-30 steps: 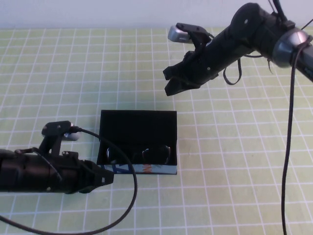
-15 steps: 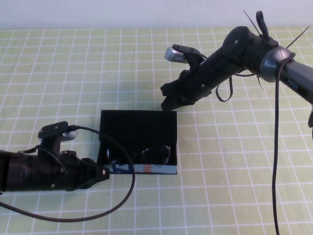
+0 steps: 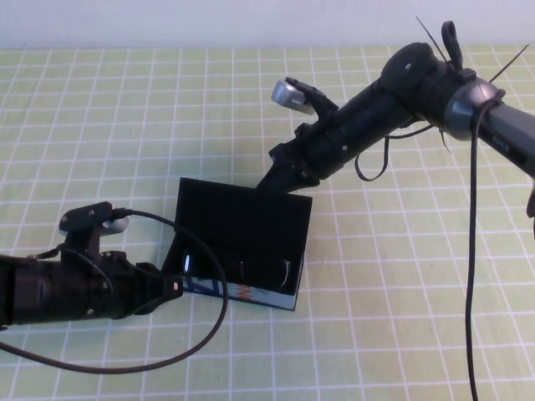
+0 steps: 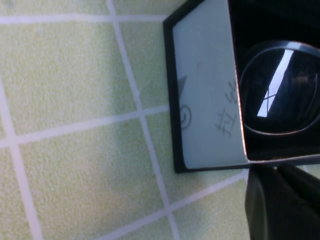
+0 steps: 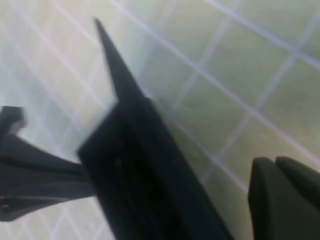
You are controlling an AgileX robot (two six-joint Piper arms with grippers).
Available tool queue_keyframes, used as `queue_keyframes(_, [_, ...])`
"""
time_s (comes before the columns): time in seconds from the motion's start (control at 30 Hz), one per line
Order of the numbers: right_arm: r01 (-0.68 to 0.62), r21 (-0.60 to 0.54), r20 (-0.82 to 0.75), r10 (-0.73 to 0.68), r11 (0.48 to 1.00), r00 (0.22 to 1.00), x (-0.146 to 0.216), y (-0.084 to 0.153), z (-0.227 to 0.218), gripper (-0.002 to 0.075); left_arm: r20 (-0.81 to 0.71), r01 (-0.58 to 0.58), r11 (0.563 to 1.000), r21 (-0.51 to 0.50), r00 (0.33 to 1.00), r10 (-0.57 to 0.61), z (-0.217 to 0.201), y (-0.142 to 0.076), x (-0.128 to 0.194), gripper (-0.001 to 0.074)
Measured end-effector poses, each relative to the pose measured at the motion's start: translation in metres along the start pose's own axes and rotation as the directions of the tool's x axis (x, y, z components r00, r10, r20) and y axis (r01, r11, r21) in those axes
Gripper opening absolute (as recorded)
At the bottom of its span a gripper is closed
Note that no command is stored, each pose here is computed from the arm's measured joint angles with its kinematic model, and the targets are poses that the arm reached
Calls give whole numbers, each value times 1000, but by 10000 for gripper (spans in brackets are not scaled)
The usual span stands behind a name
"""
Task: Return glasses to glasses case
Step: Close the glasses case
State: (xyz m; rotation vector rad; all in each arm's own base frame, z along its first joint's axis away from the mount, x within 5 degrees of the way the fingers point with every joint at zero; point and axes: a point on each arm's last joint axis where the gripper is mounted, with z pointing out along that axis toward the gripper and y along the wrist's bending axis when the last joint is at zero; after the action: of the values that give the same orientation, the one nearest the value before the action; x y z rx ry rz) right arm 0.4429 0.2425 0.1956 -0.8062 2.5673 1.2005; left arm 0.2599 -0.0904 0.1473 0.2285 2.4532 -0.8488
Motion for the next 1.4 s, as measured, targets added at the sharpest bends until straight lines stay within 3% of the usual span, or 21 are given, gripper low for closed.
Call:
queue_keyframes(0.27, [35,-31,8,-35,999,999,-2,11,-1,-18,1,-15,1000,0,1000,15,0,0,0,-3])
queue_keyframes(0.57, [89,-8,-59,-89,996,994,6,45,10,-18,0,-60,998,-2,998,60,0,0,0,-3])
queue_keyframes(0.73, [123,-5,-101,-123,992,987,12,67,18,-18,-51,-157,987,20,986,157,0,-1,5,-3])
queue_keyframes(1.0, [142,-8,-198,-141,990,970,34,85,40,-18,-141,-330,936,125,928,346,-19,-18,12,-3])
queue_keyframes(1.2, [139,14,-255,-131,990,958,45,77,51,-18,-223,-390,917,83,890,399,-51,-34,4,-3])
queue_keyframes(1.4, [148,23,-254,-137,989,957,43,76,50,-18,-291,-460,886,56,841,455,-105,-64,-11,-3])
